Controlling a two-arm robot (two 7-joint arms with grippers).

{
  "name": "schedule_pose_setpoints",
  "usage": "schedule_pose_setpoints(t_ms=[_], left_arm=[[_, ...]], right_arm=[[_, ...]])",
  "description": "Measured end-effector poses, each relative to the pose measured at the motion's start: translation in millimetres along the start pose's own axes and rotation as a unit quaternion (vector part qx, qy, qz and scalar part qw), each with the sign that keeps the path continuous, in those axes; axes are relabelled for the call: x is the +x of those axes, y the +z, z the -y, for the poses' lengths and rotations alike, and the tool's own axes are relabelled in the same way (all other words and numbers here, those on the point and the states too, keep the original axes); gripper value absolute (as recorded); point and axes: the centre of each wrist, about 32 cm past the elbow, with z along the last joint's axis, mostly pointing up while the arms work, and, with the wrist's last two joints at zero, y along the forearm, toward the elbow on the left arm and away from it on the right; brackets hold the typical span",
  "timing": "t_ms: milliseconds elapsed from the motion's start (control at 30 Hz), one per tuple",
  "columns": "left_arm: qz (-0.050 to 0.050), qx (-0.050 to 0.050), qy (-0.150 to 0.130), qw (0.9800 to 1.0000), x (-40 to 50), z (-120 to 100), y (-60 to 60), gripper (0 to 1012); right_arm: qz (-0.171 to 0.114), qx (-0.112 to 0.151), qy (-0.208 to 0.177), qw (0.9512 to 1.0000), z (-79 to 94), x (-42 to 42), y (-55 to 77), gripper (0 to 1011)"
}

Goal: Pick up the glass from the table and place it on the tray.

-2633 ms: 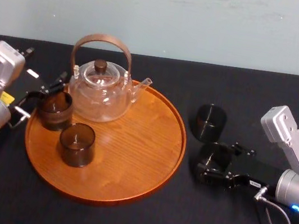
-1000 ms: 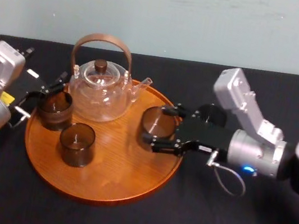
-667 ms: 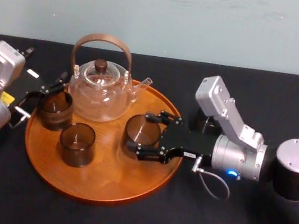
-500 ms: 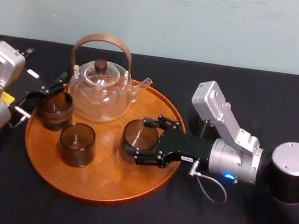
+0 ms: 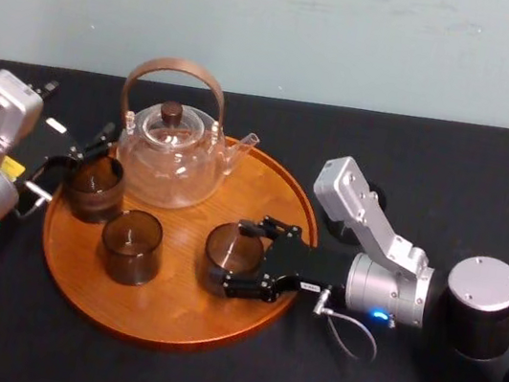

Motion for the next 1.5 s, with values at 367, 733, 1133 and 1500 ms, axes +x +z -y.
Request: schedule_pose_setpoints(t_ms=[367, 733, 1133, 1500], left_arm=[[0.0, 0.0, 0.0, 1.0, 0.0, 0.0, 0.0, 1001], [0.0, 0.0, 0.0, 1.0, 0.0, 0.0, 0.0, 1001], [0.0, 0.0, 0.0, 1.0, 0.0, 0.0, 0.0, 1001], [0.0, 0.0, 0.0, 1.0, 0.0, 0.0, 0.0, 1001]], right_arm=[[-0.001, -0.009, -0.005, 1.0, -2.6, -2.5, -3.9, 904], [-0.001, -0.01, -0.005, 0.9999, -2.6, -2.8, -4.0, 904], [-0.002, -0.012, -0.005, 0.9999, -2.4, -2.6, -4.5, 1002], [-0.002, -0.01, -0.005, 0.9999, -2.0, -2.3, -4.3, 1003]])
